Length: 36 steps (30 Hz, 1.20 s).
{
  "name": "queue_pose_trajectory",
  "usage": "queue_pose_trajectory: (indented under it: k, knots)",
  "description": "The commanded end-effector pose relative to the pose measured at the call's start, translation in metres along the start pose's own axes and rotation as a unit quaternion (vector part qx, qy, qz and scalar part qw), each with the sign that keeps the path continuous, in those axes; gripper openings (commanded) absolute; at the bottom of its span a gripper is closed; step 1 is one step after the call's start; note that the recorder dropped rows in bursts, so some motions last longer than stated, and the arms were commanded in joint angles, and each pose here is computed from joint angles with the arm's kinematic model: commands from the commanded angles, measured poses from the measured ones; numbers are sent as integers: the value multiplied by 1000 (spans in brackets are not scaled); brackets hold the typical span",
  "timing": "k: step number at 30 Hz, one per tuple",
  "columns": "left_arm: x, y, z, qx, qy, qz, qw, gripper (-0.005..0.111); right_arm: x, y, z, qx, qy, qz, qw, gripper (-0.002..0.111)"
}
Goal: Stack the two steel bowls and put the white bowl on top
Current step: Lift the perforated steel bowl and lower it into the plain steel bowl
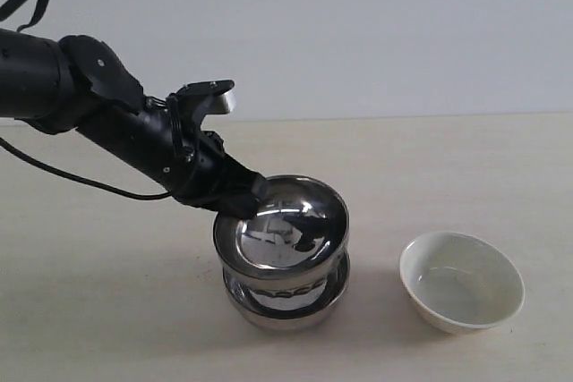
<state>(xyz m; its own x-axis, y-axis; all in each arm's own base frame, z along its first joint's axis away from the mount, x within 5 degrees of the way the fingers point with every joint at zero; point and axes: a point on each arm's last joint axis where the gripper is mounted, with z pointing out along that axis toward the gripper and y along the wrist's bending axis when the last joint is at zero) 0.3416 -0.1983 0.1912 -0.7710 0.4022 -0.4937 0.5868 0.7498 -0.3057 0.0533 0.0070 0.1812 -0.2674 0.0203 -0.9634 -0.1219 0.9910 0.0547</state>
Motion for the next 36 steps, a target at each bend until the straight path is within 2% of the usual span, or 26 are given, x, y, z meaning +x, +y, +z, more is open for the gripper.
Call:
queue_pose_trajectory:
  k: [1,22,25,28,30,36]
  knots:
    - [5,3,12,4,10,-7,1000,4,-1,0,-1,0,-5,-2,1000,0]
    - [6,10,23,-11,4,-12,1000,4,-1,0,-1,0,-6,-2,1000,0]
    - [6,10,23,-11,4,-12,1000,16,-1,0,-1,0,-6,-2,1000,0]
    - [6,10,23,-11,4,-12,1000,36,-1,0,-1,0,-6,-2,1000,0]
    - [5,10,23,-11,3,-12,1000,45,-1,0,-1,0,-6,-2,1000,0]
    - [5,11,23,-15,-2,-12,1000,47,-1,0,-1,0,-6,-2,1000,0]
